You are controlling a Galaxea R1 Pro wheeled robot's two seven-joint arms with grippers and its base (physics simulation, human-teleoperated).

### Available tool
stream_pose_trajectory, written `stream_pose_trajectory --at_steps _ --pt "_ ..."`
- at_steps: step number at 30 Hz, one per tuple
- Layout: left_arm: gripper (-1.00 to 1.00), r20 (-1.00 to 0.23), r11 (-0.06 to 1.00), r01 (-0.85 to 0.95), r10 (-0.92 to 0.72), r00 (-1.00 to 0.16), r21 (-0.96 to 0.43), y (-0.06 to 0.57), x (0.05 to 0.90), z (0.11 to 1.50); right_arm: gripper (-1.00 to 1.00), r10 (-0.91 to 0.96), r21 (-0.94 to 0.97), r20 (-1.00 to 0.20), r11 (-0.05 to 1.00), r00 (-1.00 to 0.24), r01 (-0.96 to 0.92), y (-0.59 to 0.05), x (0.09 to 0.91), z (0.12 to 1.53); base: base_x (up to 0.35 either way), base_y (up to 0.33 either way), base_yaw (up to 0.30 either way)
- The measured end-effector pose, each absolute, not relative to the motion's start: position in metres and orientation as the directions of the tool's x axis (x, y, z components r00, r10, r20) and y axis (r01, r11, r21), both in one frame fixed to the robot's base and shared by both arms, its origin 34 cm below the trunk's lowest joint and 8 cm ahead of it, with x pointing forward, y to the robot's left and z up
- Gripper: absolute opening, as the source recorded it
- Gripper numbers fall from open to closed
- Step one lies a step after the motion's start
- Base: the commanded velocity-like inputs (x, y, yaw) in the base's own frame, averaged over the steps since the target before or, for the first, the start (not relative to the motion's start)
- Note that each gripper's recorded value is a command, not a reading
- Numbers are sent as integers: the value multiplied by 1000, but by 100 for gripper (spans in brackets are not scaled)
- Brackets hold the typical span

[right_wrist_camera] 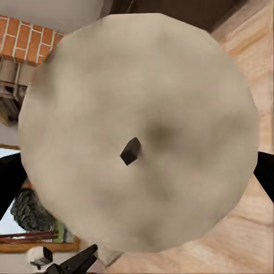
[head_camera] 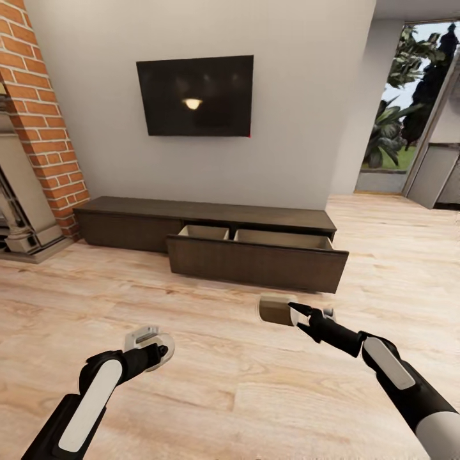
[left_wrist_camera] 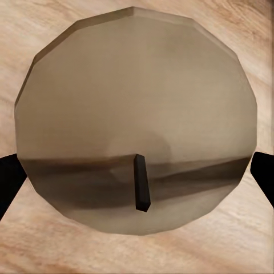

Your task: Place each of the two pumpkins and all three candles from the living room inside a cabinet in the living room (use any cabinet), then make sure every cabinet is closed, and position the cauldron so it is next to a table in the living room.

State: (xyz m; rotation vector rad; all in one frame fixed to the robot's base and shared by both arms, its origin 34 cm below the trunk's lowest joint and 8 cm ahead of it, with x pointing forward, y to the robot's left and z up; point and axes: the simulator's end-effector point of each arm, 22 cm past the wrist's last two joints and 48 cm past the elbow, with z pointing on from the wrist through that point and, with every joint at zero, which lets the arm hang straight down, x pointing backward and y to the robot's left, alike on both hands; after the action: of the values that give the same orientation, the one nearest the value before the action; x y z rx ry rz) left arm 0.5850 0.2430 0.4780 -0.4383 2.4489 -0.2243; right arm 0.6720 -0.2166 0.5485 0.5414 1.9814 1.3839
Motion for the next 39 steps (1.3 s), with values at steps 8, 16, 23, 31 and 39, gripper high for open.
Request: stream_pose_trajectory --at_steps 8,16,23,31,39 --pt "-100 -551 929 -259 -365 -750 -264 242 585 475 -100 683 944 -227 330 -695 15 -230 673 540 0 0 -83" --pt "-100 -541 930 -261 -364 -758 -261 241 589 486 -100 684 945 -213 327 -697 32 -231 678 549 0 0 -2" --pt "-100 -531 930 -263 -363 -766 -257 241 592 496 -100 685 944 -204 327 -700 45 -232 682 557 0 0 0" --pt "-100 -521 930 -266 -363 -773 -253 241 595 507 -100 686 944 -193 324 -701 56 -232 686 568 0 0 0" --pt "-100 -512 930 -269 -362 -779 -249 241 598 519 -100 687 944 -186 323 -702 66 -232 690 579 0 0 0"
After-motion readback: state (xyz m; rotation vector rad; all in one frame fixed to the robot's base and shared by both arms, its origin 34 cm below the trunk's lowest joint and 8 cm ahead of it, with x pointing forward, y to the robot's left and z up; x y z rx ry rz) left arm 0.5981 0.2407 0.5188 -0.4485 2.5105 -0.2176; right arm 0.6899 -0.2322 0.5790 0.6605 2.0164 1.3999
